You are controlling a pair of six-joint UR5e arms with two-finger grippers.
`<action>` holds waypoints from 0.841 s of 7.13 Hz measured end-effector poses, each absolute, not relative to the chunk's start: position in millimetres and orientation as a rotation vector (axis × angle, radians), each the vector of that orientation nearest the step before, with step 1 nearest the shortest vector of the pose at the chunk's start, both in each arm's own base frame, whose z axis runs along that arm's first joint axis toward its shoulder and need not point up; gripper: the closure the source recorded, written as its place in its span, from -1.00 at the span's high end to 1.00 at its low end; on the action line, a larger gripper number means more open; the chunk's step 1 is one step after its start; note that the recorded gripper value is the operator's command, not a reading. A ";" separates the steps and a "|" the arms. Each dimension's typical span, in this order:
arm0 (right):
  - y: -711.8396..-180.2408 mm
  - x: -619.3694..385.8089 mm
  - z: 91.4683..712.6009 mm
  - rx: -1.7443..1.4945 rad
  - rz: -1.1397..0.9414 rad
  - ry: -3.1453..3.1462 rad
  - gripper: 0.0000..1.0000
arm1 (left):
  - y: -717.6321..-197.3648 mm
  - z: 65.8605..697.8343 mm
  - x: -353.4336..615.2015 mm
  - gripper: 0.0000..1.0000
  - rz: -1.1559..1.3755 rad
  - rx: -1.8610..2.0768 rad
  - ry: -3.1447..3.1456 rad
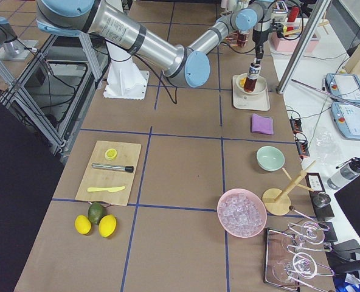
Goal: Place tea on tray
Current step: 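Lower the tea bottle onto the tray beside the donut bowl and open the right gripper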
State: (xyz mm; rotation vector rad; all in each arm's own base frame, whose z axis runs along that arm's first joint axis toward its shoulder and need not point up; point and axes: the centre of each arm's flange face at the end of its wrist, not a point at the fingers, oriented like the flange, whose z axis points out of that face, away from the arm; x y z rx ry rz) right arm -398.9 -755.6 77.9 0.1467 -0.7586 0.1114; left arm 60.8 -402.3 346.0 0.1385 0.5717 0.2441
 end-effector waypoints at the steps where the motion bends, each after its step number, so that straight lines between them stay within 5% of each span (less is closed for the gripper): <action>1: -767.7 -395.7 89.3 0.136 0.112 -0.762 -1.00 | -401.9 345.3 60.6 1.00 0.244 0.140 0.572; 6: -782.2 -407.4 125.3 0.125 0.095 -0.764 -1.00 | -401.0 343.2 60.3 1.00 0.246 0.147 0.574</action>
